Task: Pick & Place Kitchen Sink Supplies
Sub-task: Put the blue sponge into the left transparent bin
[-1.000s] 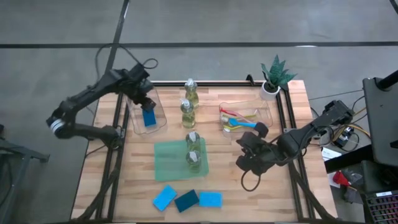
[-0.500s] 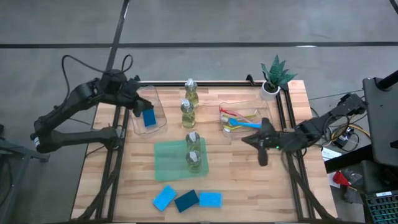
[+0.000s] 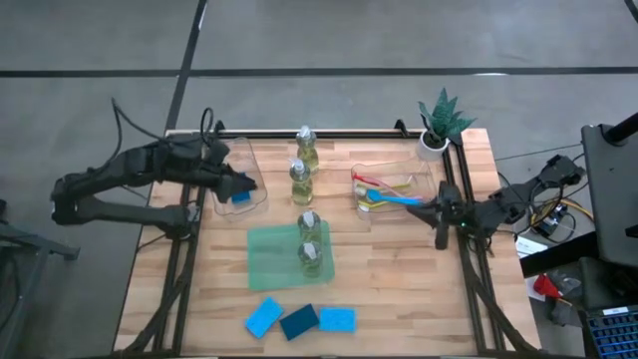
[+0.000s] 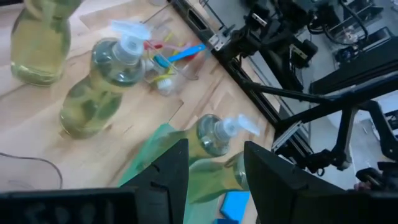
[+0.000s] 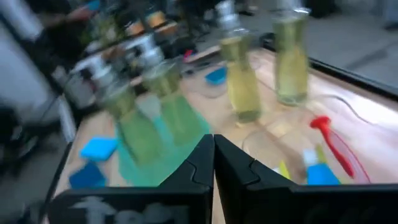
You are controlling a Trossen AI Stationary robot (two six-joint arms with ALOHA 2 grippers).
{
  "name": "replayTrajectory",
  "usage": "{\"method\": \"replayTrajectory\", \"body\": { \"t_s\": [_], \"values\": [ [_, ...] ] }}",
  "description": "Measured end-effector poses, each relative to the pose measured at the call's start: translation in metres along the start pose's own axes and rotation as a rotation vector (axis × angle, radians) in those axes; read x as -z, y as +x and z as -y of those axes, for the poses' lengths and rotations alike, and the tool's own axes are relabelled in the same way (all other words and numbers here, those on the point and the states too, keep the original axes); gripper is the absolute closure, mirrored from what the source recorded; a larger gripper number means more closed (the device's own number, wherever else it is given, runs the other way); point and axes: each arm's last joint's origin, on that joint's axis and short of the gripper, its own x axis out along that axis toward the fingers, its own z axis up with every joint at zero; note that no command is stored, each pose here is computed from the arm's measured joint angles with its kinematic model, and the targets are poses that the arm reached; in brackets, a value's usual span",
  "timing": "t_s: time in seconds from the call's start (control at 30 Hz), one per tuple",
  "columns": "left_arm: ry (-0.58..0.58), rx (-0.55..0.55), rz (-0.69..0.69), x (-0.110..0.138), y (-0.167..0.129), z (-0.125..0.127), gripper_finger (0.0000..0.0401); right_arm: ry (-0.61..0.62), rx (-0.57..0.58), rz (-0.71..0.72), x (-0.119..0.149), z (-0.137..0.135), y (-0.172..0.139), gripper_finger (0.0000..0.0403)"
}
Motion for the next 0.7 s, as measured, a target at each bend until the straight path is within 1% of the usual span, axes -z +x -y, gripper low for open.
{"method": "replayTrajectory", "body": {
  "t_s": [0.07, 0.13, 0.17, 0.27, 0.33, 0.43, 0.53, 0.7],
  "values": [
    [0.002, -0.003, -0.004, 0.004, 0.003, 0.004, 0.0256, -0.088, -0.028, -0.011, 0.003, 0.003, -0.001, 0.0394],
    [0.0, -0.003, -0.029, 0.009, 0.007, 0.008, 0.0256, -0.121, -0.029, -0.013, 0.007, 0.007, -0.001, 0.0394],
    [-0.003, -0.005, -0.041, 0.011, 0.009, 0.009, 0.0256, -0.129, -0.047, -0.021, 0.01, 0.009, -0.001, 0.0394],
    [-0.01, -0.002, -0.076, 0.02, 0.016, 0.015, 0.0256, -0.189, -0.161, -0.054, 0.02, 0.012, -0.003, 0.0394],
    [-0.009, -0.004, -0.095, 0.025, 0.02, 0.019, 0.0256, -0.189, -0.195, -0.055, 0.027, 0.017, -0.004, 0.0394],
    [-0.027, -0.006, -0.14, 0.033, 0.027, 0.023, 0.0256, -0.149, -0.202, -0.022, 0.037, 0.025, -0.005, 0.0394],
    [-0.053, -0.009, -0.179, 0.043, 0.034, 0.026, 0.0256, -0.155, -0.215, 0.008, 0.045, 0.032, -0.007, 0.0394],
    [-0.059, -0.01, -0.245, 0.061, 0.04, 0.032, 0.0256, -0.147, -0.216, 0.06, 0.058, 0.041, -0.008, 0.0394]
  ]
}}
